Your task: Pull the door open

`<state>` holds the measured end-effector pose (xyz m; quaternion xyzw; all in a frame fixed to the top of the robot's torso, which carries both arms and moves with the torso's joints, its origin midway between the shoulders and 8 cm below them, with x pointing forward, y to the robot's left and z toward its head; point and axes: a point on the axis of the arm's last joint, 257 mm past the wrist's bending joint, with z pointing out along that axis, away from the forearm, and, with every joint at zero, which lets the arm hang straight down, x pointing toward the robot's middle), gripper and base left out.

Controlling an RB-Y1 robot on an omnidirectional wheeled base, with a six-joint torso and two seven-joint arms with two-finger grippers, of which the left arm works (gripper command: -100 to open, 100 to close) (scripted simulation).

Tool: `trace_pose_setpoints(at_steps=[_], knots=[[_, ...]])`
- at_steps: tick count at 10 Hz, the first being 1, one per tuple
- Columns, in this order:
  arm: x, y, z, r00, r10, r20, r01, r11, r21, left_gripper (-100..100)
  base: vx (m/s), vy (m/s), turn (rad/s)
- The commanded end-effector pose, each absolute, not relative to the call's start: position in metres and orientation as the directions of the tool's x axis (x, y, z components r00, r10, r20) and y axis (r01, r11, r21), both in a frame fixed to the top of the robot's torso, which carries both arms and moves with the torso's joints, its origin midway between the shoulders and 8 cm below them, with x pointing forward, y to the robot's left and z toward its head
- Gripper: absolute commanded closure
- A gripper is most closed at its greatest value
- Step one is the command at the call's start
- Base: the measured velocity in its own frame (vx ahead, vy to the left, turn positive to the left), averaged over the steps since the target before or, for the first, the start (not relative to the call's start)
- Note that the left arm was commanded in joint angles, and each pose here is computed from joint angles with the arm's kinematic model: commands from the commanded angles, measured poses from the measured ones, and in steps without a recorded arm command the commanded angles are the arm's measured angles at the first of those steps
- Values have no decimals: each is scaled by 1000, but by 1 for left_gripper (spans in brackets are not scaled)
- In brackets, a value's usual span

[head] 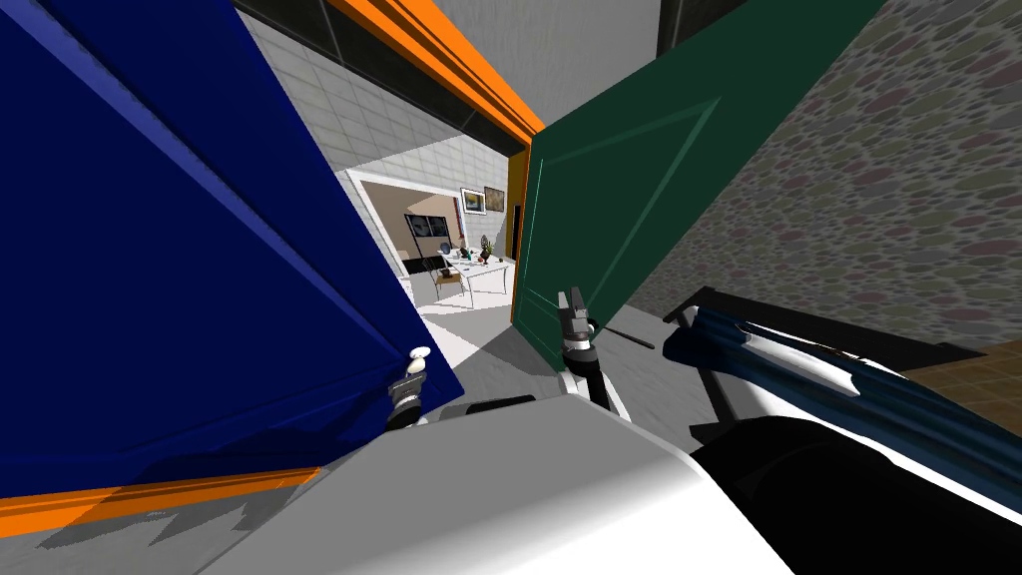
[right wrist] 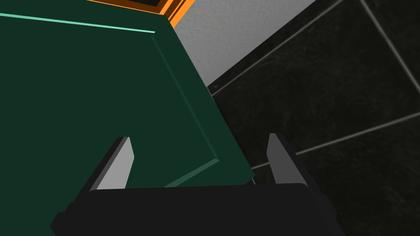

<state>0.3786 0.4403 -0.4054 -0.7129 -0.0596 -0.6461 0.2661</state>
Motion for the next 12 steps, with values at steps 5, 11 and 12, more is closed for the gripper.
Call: trace_pose_setpoints(at_steps=[5, 11, 12], knots=[[398, 415, -394, 72, -156, 985, 431, -886, -172, -100, -55, 4, -20], [400, 408, -393, 45, -96, 994, 437, -893, -106, -100, -19, 5, -3], [401, 405, -393, 32, -70, 997, 439, -895, -77, -100, -91, 16, -43]])
